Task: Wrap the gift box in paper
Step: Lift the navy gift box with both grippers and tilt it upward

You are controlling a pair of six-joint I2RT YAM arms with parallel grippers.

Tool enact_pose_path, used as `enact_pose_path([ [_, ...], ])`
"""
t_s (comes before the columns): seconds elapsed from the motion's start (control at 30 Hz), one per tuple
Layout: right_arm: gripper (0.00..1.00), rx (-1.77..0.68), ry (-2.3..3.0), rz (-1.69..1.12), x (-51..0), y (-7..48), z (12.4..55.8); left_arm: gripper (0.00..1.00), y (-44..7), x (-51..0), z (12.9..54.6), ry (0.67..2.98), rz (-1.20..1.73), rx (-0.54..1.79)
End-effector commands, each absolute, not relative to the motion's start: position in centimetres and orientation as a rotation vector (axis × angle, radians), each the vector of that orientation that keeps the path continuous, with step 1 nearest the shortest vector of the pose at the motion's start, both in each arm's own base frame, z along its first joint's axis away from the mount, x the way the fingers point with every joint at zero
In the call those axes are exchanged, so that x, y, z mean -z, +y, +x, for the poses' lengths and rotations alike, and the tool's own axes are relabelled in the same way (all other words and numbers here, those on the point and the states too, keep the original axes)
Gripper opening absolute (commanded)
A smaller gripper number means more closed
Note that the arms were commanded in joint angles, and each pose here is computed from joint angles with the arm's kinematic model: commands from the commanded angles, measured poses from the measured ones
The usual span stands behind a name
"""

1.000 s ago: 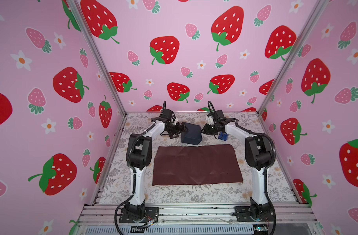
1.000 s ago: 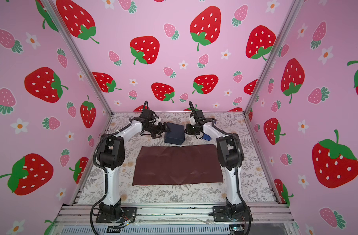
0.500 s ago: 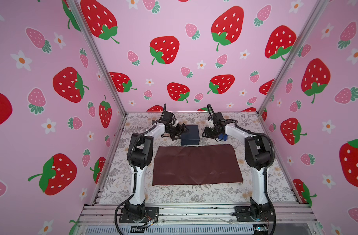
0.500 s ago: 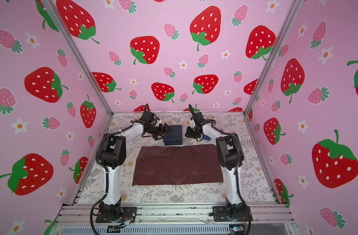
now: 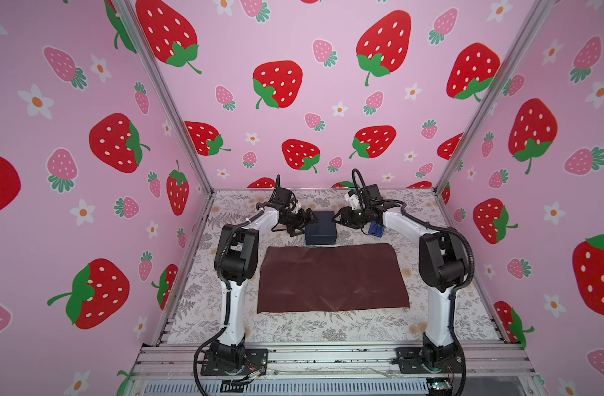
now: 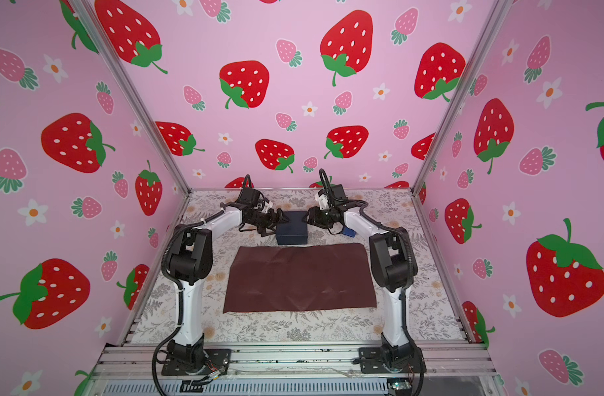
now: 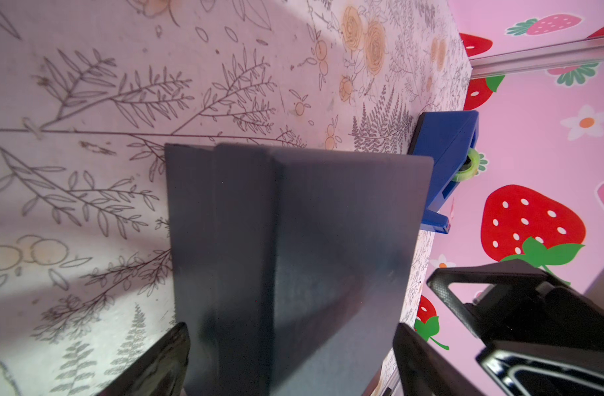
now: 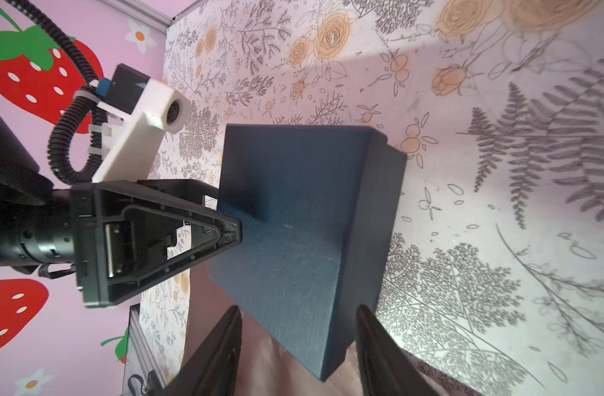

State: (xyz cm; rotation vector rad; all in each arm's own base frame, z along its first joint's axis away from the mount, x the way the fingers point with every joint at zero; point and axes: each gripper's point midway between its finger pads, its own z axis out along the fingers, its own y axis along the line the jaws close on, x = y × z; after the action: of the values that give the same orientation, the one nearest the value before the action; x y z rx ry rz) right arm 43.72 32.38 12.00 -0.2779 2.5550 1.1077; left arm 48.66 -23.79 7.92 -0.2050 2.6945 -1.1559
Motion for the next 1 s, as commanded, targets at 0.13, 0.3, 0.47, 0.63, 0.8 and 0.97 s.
enact_pose_path([
  [0.13,0.51,-1.180,2.624,-0.243,-8.9,33.2,43.1,0.94,-23.6,-8.8,48.5,2.686,-0.195,1.166],
  [0.3,0.40,-1.125,2.656,-0.194,-7.2,32.3,43.3,0.94,-23.2,-9.1,48.6,2.675,-0.190,1.149],
  [0.47,0.32,-1.050,2.673,-0.097,-5.9,29.7,43.6,0.97,-22.5,-9.9,48.6,2.645,-0.185,1.155],
  [0.63,0.29,-1.065,2.678,-0.066,-5.3,28.7,43.5,0.98,-22.4,-10.1,48.5,2.637,-0.163,1.185],
  [0.8,0.28,-1.072,2.686,-0.061,-4.9,28.4,43.3,0.99,-22.6,-10.2,48.6,2.614,-0.156,1.199],
  [0.97,0.27,-1.077,2.689,-0.062,-4.7,28.4,43.3,0.99,-23.2,-10.0,48.9,2.585,-0.170,1.276],
])
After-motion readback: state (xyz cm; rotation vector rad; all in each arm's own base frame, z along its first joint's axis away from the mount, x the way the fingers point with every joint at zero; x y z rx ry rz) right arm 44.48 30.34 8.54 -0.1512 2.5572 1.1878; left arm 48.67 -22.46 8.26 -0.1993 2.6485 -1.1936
